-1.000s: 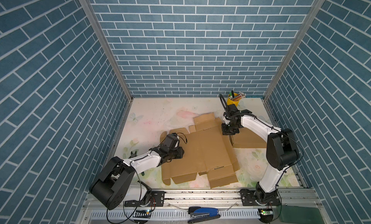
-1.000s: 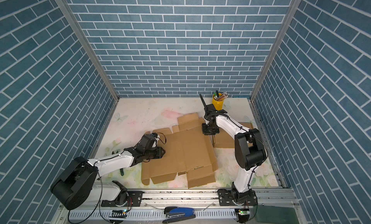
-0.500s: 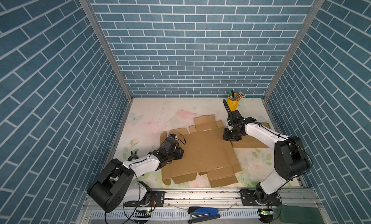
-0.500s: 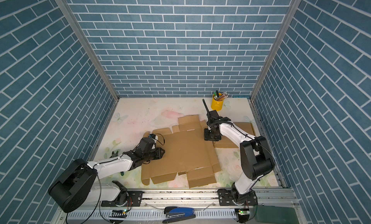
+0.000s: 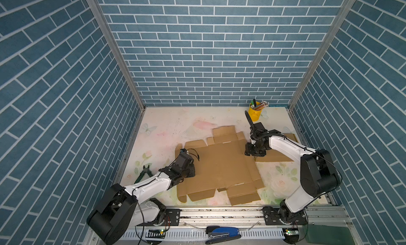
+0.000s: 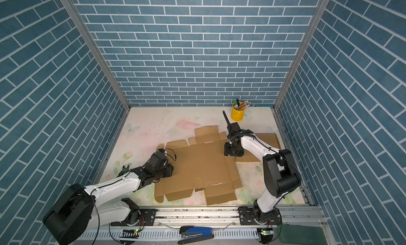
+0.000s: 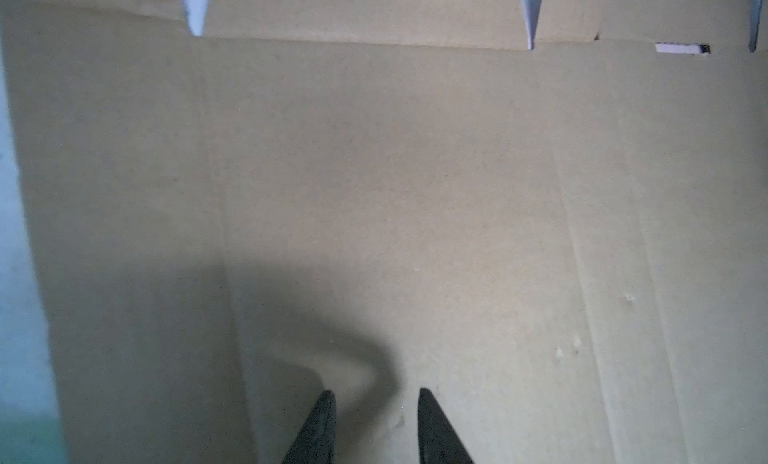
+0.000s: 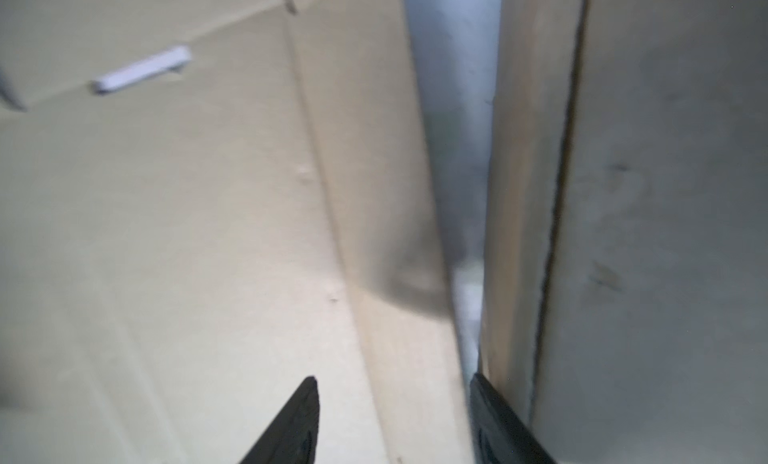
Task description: Fold the paper box
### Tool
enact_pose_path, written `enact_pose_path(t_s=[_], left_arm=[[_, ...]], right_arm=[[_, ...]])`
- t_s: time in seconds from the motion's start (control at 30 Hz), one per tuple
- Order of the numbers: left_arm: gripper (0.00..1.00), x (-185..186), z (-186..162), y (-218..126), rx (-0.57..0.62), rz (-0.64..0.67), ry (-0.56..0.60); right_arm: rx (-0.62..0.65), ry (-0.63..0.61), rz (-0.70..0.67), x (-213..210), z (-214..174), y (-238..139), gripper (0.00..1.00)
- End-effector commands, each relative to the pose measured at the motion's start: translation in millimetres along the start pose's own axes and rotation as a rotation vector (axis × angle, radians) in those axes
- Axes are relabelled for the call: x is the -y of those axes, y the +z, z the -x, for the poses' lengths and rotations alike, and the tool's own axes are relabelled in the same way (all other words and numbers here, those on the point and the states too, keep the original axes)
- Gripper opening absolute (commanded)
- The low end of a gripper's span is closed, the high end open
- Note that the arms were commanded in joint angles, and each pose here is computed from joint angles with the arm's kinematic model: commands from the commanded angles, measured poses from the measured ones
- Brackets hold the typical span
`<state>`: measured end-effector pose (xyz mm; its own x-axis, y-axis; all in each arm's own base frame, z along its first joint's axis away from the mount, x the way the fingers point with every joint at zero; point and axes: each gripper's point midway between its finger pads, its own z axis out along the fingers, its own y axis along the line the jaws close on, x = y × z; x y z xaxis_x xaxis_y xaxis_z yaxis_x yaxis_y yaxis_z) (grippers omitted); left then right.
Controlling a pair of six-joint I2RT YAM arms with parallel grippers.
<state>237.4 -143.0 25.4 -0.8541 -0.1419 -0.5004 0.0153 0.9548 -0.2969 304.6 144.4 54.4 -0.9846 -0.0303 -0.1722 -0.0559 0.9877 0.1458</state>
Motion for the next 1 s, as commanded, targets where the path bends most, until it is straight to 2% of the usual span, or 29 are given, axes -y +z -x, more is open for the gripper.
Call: enact_pose_path(t_s=[0.0, 0.03, 0.17, 0.33, 0.43, 0.6, 0.77, 0.8, 0.9, 0.97], left_arm=[[0.35, -20.5, -16.1, 0.0, -0.048, 0.080, 0.016], [0.35, -19.7, -16.1, 0.9, -0.050, 0.076, 0.014], [0.35, -15.2, -14.2, 5.0, -0.054, 0.063, 0.010], [0.35, -14.4, -12.9, 4.4, -0.056, 0.065, 0.015], [0.35, -16.4, -15.6, 5.2, -0.065, 0.071, 0.017], [0.35, -19.3, -20.6, 8.9, -0.074, 0.076, 0.015], [0.35, -18.7, -20.8, 8.8, -0.072, 0.070, 0.008], [0.34, -18.9, -20.9, 8.8, -0.073, 0.072, 0.010], [0.35, -18.8, -20.3, 8.3, -0.072, 0.073, 0.010], [0.35, -19.3, -21.0, 9.0, -0.073, 0.073, 0.010]], right_arm=[[0.001, 0.008, -0.164, 31.2, 2.8, -3.6, 0.60], [0.007, 0.011, -0.150, 28.6, 5.0, -5.7, 0.61], [-0.026, 0.026, 0.044, -5.4, 0.8, 0.0, 0.64], [-0.074, 0.046, 0.075, -2.7, -14.3, 18.3, 0.65], [-0.099, 0.052, 0.143, -10.8, -20.0, 23.3, 0.64], [-0.147, 0.049, 0.244, -25.8, -27.6, 26.3, 0.61], [-0.116, 0.046, 0.357, -45.6, -22.1, 4.6, 0.55], [-0.109, 0.048, 0.338, -42.7, -21.5, 0.5, 0.56], [-0.108, 0.032, 0.079, -0.6, -23.5, -4.4, 0.61], [-0.107, 0.029, 0.081, 3.3, -24.9, -2.2, 0.63]])
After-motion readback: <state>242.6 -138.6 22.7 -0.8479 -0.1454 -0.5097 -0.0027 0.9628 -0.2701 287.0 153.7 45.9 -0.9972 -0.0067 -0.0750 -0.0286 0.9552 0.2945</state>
